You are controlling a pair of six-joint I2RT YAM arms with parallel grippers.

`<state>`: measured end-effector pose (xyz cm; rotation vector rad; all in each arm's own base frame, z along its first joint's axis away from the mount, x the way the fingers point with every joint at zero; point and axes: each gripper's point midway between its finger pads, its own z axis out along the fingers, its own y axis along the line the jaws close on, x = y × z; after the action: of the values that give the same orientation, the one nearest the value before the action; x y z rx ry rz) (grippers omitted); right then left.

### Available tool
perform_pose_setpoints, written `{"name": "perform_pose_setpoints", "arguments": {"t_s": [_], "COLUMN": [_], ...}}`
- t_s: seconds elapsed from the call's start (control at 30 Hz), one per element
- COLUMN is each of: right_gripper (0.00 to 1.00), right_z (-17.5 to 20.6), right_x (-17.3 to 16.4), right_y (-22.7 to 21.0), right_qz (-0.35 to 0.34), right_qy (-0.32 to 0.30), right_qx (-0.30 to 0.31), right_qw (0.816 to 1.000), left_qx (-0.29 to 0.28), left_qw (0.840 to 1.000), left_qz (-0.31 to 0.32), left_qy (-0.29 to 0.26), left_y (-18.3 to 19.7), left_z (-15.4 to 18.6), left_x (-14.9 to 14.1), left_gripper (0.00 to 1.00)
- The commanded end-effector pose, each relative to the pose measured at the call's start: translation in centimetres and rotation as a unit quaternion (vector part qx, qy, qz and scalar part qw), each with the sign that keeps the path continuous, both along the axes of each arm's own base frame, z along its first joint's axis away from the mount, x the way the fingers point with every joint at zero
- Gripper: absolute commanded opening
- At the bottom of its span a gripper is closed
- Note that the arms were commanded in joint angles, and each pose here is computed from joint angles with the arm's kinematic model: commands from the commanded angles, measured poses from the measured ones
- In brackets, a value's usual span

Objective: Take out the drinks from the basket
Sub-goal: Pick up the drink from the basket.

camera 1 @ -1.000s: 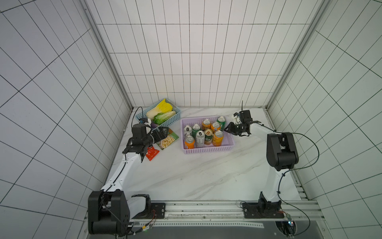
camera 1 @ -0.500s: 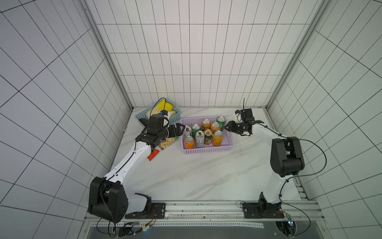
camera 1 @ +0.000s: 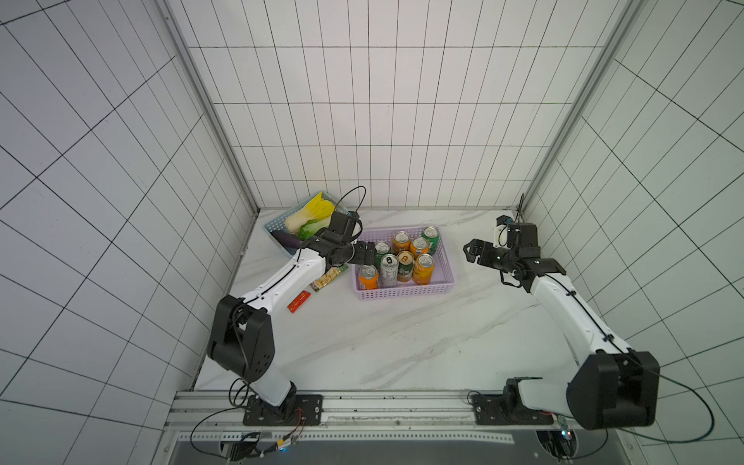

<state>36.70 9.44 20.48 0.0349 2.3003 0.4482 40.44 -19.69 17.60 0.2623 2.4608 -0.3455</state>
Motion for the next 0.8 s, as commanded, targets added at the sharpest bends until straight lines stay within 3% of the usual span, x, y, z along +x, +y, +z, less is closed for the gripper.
{"name": "perform_pose_setpoints", "arguments": {"t_s": [0.0,0.07,0.23,0.4,0.77], "right_gripper": [0.95,1.0,0.99,0.99,0.99], "right_z": [-1.7,-1.6,-1.7,-1.8,-2.1], "right_x": [-2.3,-3.1,-3.8,-3.7,-3.6], "right_y": [-0.9,-0.9,-1.4,-1.7,-1.5], "right_qz": [-0.013,-0.011,-0.014,-0.017,-0.009], "right_qy": [0.024,0.02,0.015,0.015,0.019], "right_qx": [-0.008,-0.004,-0.015,-0.025,-0.029], "right_qw": [1.0,1.0,1.0,0.999,0.999], "left_qx": [0.036,0.044,0.044,0.057,0.127], "left_qw": [0.999,0.999,0.997,0.995,0.988], "left_qz": [-0.015,-0.025,-0.047,-0.055,-0.053], "left_qy": [0.006,0.019,0.048,0.055,0.069], "left_y": [0.1,-0.2,-1.5,-2.4,-2.6], "left_z": [-0.5,-1.1,-1.7,-2.6,-3.9], "left_x": [0.7,0.9,1.5,1.8,2.1], "left_gripper": [0.93,0.88,0.75,0.72,0.53]}}
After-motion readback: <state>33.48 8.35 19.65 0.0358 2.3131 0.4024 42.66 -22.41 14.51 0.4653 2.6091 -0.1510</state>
